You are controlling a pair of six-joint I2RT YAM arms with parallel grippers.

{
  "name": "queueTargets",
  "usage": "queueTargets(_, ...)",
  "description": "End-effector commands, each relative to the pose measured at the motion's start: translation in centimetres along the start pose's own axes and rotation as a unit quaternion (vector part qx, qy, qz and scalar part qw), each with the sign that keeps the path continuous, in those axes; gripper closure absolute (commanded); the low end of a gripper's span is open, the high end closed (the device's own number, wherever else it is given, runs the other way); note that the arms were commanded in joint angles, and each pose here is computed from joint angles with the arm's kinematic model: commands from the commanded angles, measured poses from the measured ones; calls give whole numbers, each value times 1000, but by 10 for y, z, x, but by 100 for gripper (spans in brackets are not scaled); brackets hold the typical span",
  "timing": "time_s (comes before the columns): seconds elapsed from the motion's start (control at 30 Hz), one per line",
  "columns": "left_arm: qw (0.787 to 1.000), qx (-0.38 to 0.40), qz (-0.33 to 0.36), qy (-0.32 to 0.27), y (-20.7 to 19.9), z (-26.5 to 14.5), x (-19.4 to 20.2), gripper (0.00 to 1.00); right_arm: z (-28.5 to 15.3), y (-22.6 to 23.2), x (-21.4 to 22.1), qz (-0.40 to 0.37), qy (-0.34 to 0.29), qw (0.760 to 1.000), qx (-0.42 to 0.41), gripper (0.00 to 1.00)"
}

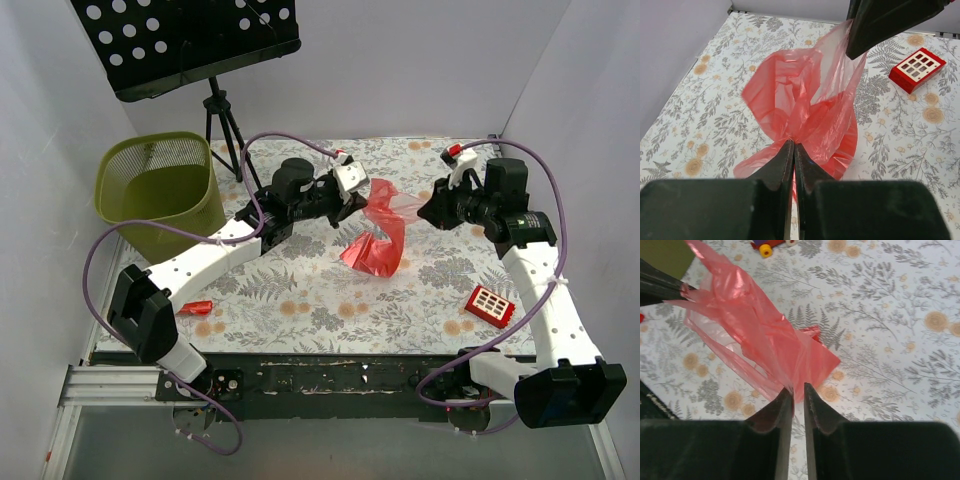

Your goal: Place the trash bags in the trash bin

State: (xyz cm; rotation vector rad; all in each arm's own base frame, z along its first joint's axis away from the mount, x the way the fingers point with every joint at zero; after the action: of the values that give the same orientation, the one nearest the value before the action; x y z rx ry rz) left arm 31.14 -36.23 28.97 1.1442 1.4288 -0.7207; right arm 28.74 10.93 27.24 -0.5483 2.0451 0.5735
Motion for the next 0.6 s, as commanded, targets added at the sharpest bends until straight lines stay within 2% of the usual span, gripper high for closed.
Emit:
queueTargets(0.0,1000,9,-17,-24,-9,-14,-15,100,0,23,-18,-16,-32,996,-80,71)
queueTargets(0.07,999,11,-21,-24,-9,-14,-15,100,2,28,-22,-16,-35,994,-103,60)
queueTargets(0.1,999,12,-22,-24,-10,-13,-15,100,3,32,-25,-19,-38,992,-116,47)
queueTargets(0.13,999,11,-23,-25,-10,-14,-15,100,4,36,-27,-22,-38,991,-125,40)
queueTargets(0.17,999,12,-22,-27,-10,-15,-17,100,6,37,-28,-24,-38,991,-129,36)
queueTargets(0.33,999,12,-14,-41,-10,-18,-25,100,15,41,-32,-17,-33,989,-141,29)
queueTargets(0.5,999,16,-9,-51,-12,-21,-32,100,22,44,-29,11,-29,987,-158,28)
queueTargets(0.57,998,17,-11,-53,-13,-22,-34,100,27,44,-24,22,-21,986,-163,37)
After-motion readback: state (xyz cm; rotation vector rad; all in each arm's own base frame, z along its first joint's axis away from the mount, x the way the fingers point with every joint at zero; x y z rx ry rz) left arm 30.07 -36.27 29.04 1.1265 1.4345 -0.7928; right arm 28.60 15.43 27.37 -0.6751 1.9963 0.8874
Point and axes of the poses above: each gripper's point midway between its finger pads, its own z axis out along the fingers, its own y axis along the line the jaws close on, x = y × z, the point moved 2 cm from there along -z, back along the fingers
